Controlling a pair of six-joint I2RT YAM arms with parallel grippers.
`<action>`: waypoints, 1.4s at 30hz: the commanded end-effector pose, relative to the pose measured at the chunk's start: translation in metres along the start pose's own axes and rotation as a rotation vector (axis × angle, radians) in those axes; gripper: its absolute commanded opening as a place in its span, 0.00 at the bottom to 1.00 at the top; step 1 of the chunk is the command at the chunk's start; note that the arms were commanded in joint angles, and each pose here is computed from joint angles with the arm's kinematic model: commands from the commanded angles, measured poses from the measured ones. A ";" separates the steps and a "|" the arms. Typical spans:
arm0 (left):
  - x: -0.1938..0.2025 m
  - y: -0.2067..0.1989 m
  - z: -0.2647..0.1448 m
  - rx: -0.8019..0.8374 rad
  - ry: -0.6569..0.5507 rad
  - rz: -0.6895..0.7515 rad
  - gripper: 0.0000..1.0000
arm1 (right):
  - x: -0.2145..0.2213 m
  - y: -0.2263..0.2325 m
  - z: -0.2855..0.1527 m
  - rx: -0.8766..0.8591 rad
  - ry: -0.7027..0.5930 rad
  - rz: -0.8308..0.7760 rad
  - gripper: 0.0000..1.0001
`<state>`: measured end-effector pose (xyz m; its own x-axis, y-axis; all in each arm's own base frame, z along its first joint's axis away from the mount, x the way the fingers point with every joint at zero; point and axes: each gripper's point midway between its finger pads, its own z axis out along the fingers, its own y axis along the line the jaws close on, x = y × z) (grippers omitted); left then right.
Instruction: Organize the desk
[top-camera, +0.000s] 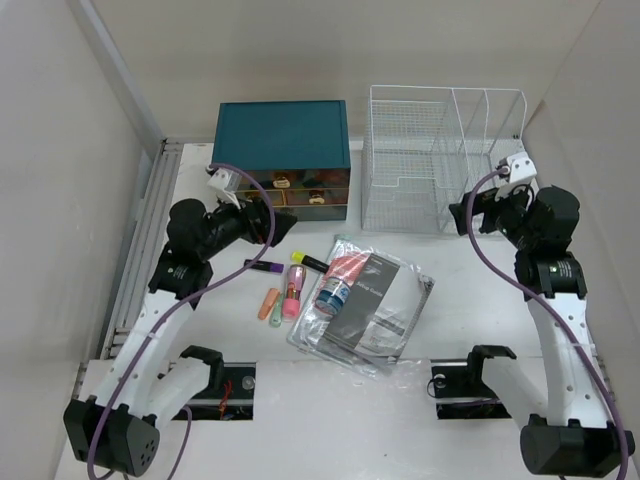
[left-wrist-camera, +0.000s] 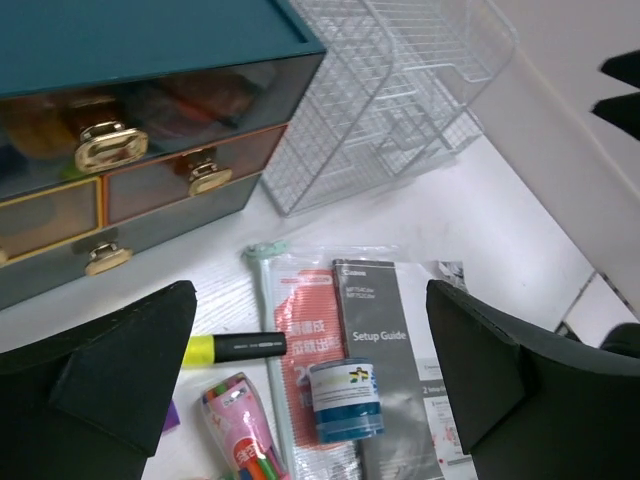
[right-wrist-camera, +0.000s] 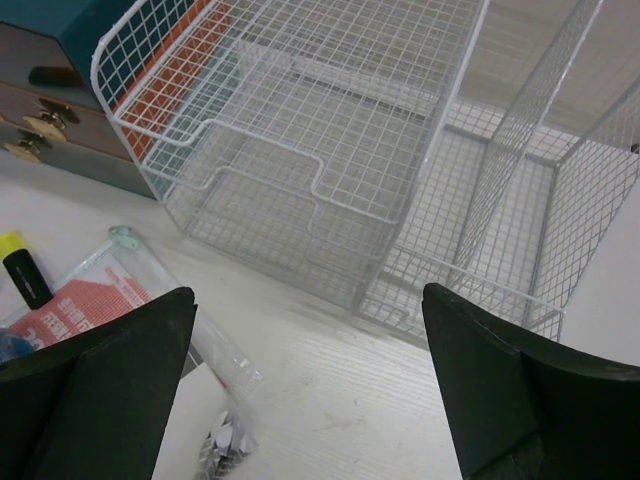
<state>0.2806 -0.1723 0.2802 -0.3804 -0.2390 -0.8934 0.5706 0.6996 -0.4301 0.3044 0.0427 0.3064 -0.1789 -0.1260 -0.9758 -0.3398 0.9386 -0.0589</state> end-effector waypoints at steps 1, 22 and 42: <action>-0.020 -0.033 -0.010 0.140 -0.059 0.075 1.00 | 0.006 0.002 -0.003 -0.021 0.005 0.002 1.00; 0.104 -0.058 0.051 0.174 0.360 0.085 0.96 | 0.105 0.051 0.023 -0.292 0.180 0.260 0.73; 0.167 -0.124 0.055 0.356 0.493 0.212 0.65 | 0.167 0.091 0.040 -0.299 0.545 0.469 0.73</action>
<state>0.1881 -0.3196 0.1580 -0.5287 0.2917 -0.7971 0.8067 0.4649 -0.3649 0.2662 0.1256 0.1172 -0.7805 0.0134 -0.6250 -0.3898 0.7713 0.5032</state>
